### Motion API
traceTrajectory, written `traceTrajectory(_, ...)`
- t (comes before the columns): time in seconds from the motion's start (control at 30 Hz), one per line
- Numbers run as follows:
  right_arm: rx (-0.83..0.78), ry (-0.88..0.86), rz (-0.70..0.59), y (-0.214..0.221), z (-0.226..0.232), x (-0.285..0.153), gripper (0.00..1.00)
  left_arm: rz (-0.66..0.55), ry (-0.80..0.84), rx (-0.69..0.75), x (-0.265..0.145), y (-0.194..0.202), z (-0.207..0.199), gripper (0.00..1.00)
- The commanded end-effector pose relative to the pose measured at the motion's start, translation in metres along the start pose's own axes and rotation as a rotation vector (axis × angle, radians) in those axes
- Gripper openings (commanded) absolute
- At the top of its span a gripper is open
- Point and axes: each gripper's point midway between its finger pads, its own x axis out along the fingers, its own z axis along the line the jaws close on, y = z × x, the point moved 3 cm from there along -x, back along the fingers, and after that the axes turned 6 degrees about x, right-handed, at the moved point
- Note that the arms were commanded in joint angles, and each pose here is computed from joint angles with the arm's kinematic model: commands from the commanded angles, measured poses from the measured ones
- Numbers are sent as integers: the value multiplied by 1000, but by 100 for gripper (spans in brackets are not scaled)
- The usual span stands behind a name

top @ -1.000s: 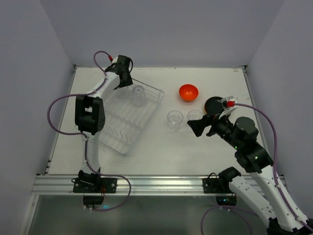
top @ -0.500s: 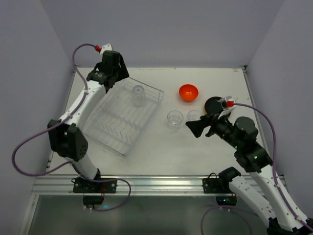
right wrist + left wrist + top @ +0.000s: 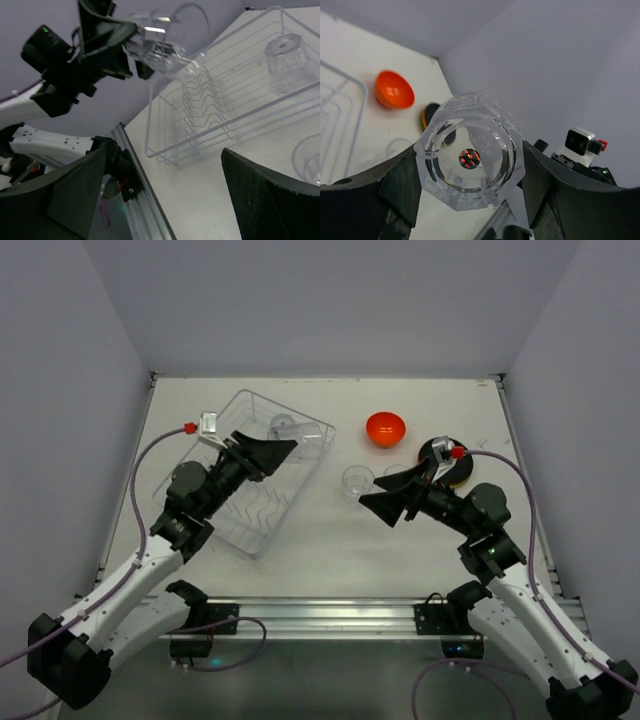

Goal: Unload the mixed dishes from the dish rack

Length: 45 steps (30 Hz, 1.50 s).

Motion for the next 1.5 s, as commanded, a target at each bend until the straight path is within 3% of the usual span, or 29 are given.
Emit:
traceTrajectory(0.0,-33,-317,-40,-7,44,0,99,44,239,-321,-16,16,-43,0)
traceTrajectory(0.1,-38,-386,25,-6,52,7,99,100,210,-459,-22,42,-39,0)
traceTrajectory(0.33,-90,-424,89,0,47,24,97,168,181,-579,-27,75,-40,0)
traceTrajectory(0.43,-105,-485,126,5,57,26,80,189,151,-595,-23,89,-36,0)
traceTrajectory(0.47,-98,-500,154,10,57,28,67,192,128,-604,-20,94,-31,0)
traceTrajectory(0.5,-99,-510,162,12,58,28,61,191,123,-611,-19,96,-30,0)
traceTrajectory(0.53,-101,-523,163,13,59,29,44,193,119,-617,-20,100,-28,0)
traceTrajectory(0.63,-89,-506,146,17,52,31,15,178,127,-620,-19,100,-31,0)
traceTrajectory(0.67,-91,-499,134,17,50,31,0,185,131,-614,-19,101,-32,0)
traceTrajectory(0.77,-94,-483,112,16,48,30,0,166,141,-576,-20,98,-32,3)
traceTrajectory(0.8,-101,-476,92,14,50,28,0,160,138,-558,-21,97,-31,29)
traceTrajectory(0.83,-121,-467,78,12,50,28,0,145,85,-530,-21,98,-22,49)
traceTrajectory(0.9,-114,-402,86,13,43,27,0,44,23,-418,-21,74,-20,98)
traceTrajectory(0.93,-160,-362,34,0,46,27,0,70,-136,-330,-25,82,4,100)
traceTrajectory(0.97,-110,-256,91,8,32,26,0,-66,-213,-216,-26,42,1,100)
traceTrajectory(1.0,-110,-189,100,8,25,26,0,-108,-307,-168,-32,29,11,100)
traceTrajectory(1.03,-159,-102,48,-7,20,29,0,-58,-501,-76,-52,37,42,100)
traceTrajectory(1.07,-129,-13,122,7,9,27,0,-174,-616,-34,-69,12,55,100)
traceTrajectory(1.17,-152,284,269,19,-16,26,0,-217,-735,150,-107,-14,69,100)
traceTrajectory(1.23,-194,419,328,14,-16,26,0,-189,-746,240,-117,-21,68,100)
traceTrajectory(1.27,-213,554,470,39,-32,20,0,-147,-754,327,-120,-22,69,100)
traceTrajectory(1.3,-225,607,522,45,-35,17,0,-95,-787,385,-125,-20,73,100)
traceTrajectory(1.47,-280,756,755,83,-38,19,0,60,-986,578,-133,-24,84,100)
